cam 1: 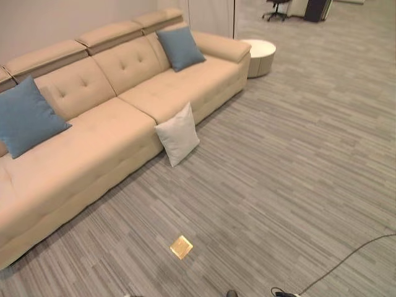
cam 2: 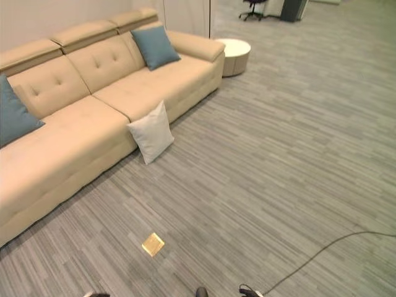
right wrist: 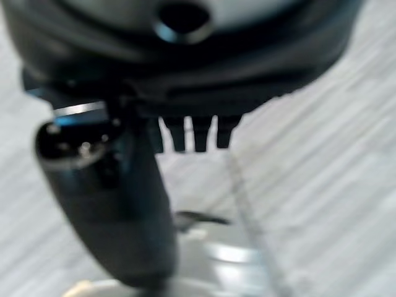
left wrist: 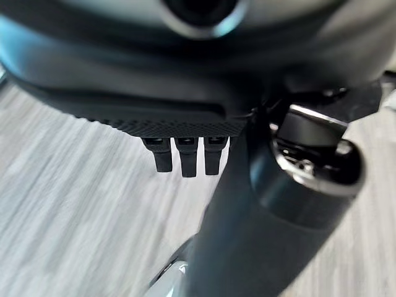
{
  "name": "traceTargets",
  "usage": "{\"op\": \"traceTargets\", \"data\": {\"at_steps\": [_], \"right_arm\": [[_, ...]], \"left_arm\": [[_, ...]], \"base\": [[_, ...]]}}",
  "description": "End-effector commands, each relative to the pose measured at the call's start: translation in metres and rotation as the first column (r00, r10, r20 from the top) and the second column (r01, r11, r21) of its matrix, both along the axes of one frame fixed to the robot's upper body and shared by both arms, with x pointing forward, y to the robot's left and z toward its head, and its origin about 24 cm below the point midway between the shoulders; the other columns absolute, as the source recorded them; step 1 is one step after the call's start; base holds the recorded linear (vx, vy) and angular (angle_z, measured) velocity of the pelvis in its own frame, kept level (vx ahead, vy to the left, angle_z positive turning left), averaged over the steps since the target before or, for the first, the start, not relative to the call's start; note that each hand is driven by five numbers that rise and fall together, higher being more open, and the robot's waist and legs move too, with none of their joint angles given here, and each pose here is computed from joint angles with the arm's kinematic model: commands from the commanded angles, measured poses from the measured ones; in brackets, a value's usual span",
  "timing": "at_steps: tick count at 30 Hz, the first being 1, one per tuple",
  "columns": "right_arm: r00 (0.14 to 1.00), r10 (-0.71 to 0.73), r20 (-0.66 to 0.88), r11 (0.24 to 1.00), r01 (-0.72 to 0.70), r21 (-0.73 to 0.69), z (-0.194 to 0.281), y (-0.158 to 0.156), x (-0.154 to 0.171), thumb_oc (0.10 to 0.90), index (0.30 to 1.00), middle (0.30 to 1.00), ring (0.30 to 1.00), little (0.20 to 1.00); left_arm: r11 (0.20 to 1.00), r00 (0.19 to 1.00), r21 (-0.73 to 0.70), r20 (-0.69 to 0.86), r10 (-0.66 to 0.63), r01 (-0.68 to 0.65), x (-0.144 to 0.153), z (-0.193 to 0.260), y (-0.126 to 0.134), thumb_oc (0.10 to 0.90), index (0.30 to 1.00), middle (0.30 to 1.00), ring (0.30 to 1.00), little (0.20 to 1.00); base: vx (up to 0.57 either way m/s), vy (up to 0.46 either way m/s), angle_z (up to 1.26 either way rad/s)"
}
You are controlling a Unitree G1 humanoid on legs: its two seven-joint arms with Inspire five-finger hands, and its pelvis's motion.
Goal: Pick up all the scattered cushions and arrange them neatly on the sofa.
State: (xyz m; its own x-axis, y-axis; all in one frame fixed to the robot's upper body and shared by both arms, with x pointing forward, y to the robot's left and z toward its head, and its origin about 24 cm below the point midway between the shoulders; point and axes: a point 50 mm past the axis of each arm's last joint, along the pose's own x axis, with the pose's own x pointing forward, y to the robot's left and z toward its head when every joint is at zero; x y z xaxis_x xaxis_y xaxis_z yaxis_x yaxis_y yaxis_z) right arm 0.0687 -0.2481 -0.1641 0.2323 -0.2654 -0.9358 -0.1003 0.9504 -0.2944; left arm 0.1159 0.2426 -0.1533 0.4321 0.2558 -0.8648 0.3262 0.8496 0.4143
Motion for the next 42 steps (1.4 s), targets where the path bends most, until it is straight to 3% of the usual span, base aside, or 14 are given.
{"op": "traceTargets", "data": {"at_steps": [1,7,13,24,31,35,42], "right_arm": [[0.994,0.067,-0.083,0.994,-0.073,-0.079,0.004,-0.023,-0.016,0.8,0.9,0.9,0.9,0.9],[0.979,0.205,-0.018,0.975,-0.206,-0.082,0.007,-0.013,0.016,0.8,0.9,0.9,0.9,0.9],[0.969,0.247,0.02,0.968,-0.246,-0.054,0.008,-0.004,0.03,0.8,0.9,0.9,0.9,0.9],[0.96,0.261,0.1,0.964,-0.255,-0.071,0.014,-0.004,0.049,0.8,0.9,0.9,0.9,0.9],[0.961,0.265,0.074,0.962,-0.258,-0.089,0.013,-0.009,0.042,0.8,0.9,0.9,0.9,0.9],[0.967,0.25,0.041,0.965,-0.245,-0.095,0.012,-0.014,0.032,0.8,0.9,0.9,0.9,0.9],[0.944,0.308,0.115,0.946,-0.292,-0.141,0.02,-0.01,0.063,0.8,0.9,0.9,0.9,0.9]], "left_arm": [[0.98,0.985,-0.182,0.165,-0.054,0.085,0.038,0.004,-0.064,0.8,0.9,0.9,0.9,0.9],[0.984,0.99,-0.137,0.099,-0.102,0.115,0.024,-0.002,-0.058,0.8,0.9,0.9,0.9,0.9],[0.989,0.999,-0.142,-0.017,-0.05,0.047,-0.005,-0.011,-0.048,0.8,0.9,0.9,0.9,0.9],[0.986,0.992,-0.111,0.033,-0.119,0.122,0.016,-0.003,-0.042,0.8,0.9,0.9,0.9,0.9],[0.981,0.987,-0.109,-0.015,-0.163,0.16,0.002,-0.008,-0.044,0.8,0.9,0.9,0.9,0.9],[0.988,0.993,-0.116,-0.056,-0.108,0.101,-0.014,-0.012,-0.041,0.8,0.9,0.9,0.9,0.9],[0.995,0.999,-0.097,0.031,-0.026,0.029,-0.002,-0.006,-0.032,0.8,0.9,0.9,0.9,0.9]], "base": [[0.32,0.048,-0.69],[0.43,0.07,-0.88],[0.52,0.182,-0.79],[0.51,0.149,0.03],[0.63,-0.147,0.33],[0.6,-0.251,0.53],[0.54,-0.245,0.06]]}}
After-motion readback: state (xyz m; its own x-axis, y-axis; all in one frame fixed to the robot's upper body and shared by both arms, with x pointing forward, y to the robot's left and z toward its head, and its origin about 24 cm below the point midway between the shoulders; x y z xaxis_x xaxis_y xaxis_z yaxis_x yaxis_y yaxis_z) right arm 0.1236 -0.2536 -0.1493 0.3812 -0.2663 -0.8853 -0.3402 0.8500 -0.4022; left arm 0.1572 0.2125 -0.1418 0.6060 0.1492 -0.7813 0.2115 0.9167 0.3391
